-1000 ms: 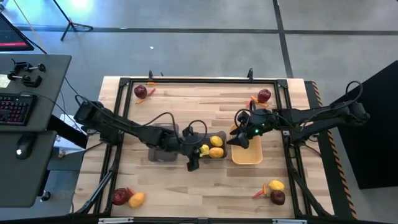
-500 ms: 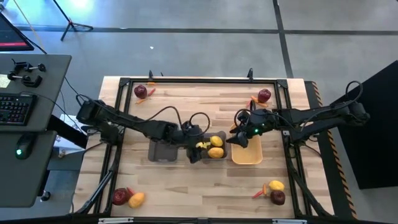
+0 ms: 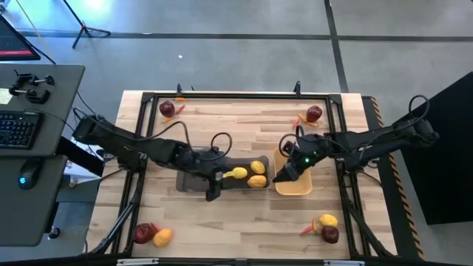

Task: Sort produce into baskets
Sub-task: Put the lemon into the right black bin

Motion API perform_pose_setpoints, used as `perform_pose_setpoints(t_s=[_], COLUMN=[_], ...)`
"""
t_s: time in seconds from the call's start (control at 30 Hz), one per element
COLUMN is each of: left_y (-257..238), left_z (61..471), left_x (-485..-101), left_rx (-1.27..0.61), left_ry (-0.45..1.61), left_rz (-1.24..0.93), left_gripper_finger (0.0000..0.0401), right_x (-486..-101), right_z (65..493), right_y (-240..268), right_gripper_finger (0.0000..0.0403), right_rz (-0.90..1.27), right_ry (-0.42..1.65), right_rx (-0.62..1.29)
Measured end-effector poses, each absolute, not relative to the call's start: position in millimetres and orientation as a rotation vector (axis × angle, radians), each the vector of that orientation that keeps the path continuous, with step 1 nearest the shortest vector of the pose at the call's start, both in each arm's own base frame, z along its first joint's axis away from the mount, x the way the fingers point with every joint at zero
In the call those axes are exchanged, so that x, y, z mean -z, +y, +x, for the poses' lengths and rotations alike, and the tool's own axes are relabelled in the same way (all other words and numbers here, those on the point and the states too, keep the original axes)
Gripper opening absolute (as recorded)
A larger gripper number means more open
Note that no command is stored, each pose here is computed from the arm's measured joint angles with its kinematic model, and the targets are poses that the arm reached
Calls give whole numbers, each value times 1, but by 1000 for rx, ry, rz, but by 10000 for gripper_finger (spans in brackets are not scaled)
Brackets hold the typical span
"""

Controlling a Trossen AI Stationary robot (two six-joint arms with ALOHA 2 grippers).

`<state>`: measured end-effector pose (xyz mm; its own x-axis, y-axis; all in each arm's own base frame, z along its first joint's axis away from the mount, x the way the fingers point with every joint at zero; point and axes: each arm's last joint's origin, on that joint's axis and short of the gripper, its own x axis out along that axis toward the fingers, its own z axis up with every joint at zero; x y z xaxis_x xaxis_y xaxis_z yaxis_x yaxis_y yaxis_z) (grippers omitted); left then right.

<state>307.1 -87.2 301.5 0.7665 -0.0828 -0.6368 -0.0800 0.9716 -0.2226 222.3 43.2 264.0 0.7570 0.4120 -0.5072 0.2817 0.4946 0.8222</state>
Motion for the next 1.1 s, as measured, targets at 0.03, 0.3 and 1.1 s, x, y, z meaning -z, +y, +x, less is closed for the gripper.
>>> perform_pose_setpoints(t_s=[0.03, 0.3, 1.1], left_y=[-89, -97, -91], left_z=[304, 298, 299], left_x=[-303, -302, -300], left_rx=[-17, -143, -188], left_ry=[700, 684, 691], left_rz=[-239, -269, -255], left_gripper_finger=[285, 285, 285], right_x=[-264, -248, -179], right_z=[221, 184, 135], right_y=[49, 111, 165], right_gripper_finger=[358, 358, 358], right_rz=[1082, 1109, 832], right_ry=[761, 1103, 1688], right_rx=[-107, -62, 431])
